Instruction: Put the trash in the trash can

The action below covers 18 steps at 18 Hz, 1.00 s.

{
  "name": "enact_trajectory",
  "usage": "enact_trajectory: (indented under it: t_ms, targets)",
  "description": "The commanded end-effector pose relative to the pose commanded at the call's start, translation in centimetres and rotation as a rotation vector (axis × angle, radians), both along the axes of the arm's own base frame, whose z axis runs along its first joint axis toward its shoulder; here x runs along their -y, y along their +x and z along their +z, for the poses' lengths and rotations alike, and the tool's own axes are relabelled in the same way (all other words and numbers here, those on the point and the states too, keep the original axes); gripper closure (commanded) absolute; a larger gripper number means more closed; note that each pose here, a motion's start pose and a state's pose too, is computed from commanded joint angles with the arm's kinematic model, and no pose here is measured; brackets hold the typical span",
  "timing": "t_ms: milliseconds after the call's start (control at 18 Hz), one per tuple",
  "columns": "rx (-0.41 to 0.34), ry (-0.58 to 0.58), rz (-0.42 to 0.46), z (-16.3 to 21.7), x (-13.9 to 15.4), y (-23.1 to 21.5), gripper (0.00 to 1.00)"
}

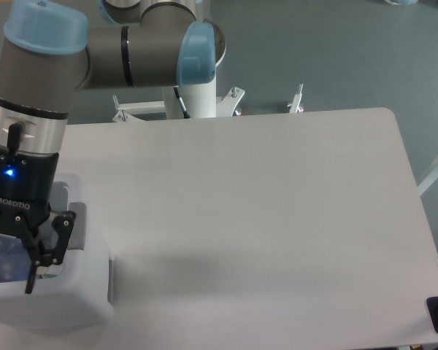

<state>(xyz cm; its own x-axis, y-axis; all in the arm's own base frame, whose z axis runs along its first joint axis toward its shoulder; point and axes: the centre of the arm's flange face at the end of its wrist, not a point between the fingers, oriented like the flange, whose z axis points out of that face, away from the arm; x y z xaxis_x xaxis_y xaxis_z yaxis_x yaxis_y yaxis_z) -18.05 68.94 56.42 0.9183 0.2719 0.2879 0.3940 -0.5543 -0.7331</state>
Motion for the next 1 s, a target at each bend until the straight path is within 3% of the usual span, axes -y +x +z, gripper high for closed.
enact_trajectory:
  t_ms: [278, 556, 778, 1000]
  targets:
    - [-0.033, 0.025, 0.076, 2.4, 2.6, -4.0, 0.0]
    - [-0.327, -0.119, 0.184, 3.3, 8.5, -8.6, 0.0]
    - [-0.543, -0.359, 0.109, 2.3, 12.4, -12.6, 0.0]
    - [-0.631, -0.608, -0.037, 1.4, 16.7, -15.6, 0.0]
